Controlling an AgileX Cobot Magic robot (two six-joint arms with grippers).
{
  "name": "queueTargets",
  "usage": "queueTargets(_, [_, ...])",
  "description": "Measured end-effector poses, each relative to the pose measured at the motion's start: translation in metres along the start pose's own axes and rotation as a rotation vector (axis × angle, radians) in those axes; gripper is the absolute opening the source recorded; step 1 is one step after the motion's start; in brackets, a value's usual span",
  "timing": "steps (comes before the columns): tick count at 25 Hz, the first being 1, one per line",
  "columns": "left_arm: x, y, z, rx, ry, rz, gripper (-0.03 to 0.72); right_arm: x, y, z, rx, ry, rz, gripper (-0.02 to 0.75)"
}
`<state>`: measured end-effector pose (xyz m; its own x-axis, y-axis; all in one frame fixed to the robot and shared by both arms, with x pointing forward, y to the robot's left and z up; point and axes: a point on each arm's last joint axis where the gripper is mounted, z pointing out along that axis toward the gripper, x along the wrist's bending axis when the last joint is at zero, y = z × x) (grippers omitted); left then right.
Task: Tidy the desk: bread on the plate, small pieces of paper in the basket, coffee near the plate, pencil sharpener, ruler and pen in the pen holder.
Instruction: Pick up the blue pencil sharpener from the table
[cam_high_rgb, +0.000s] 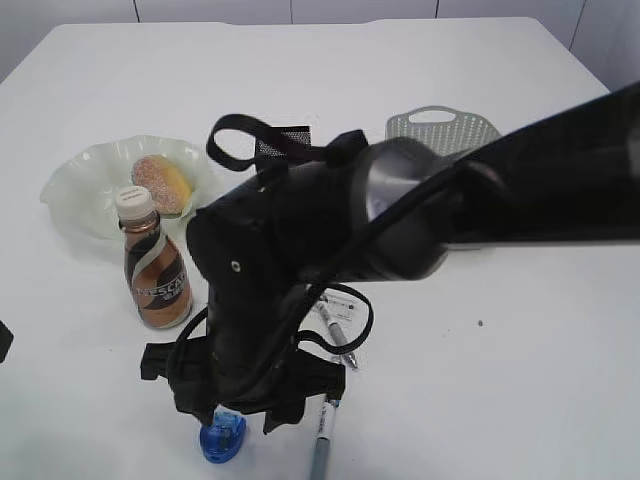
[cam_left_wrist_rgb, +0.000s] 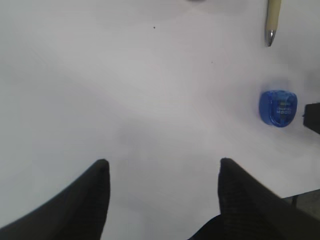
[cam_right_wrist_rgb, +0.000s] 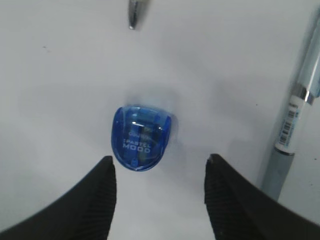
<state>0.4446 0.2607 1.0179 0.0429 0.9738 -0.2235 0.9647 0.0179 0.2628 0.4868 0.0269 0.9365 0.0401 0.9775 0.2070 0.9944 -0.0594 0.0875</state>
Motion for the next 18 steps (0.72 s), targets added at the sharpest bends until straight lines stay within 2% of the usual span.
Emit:
queueTargets(7, [0.0,0.001,0.0,-0.014,0.0,0.0,0.496,0.024,0.011,0.003,0.002,0.015,0.043,0.417])
queueTargets(9, [0.0,0.002,0.0,-0.019,0.001,0.0,0.496,0.029,0.011,0.0,-0.01,-0.003,0.049,0.417])
queueTargets(14, [0.0,0.002,0.0,-0.023,0.001,0.0,0.496,0.026,0.01,0.006,0.016,-0.082,0.071,0.417])
queueTargets(18, [0.0,0.002,0.0,-0.027,0.001,0.0,0.496,0.024,0.008,0.015,0.04,-0.102,0.081,0.417])
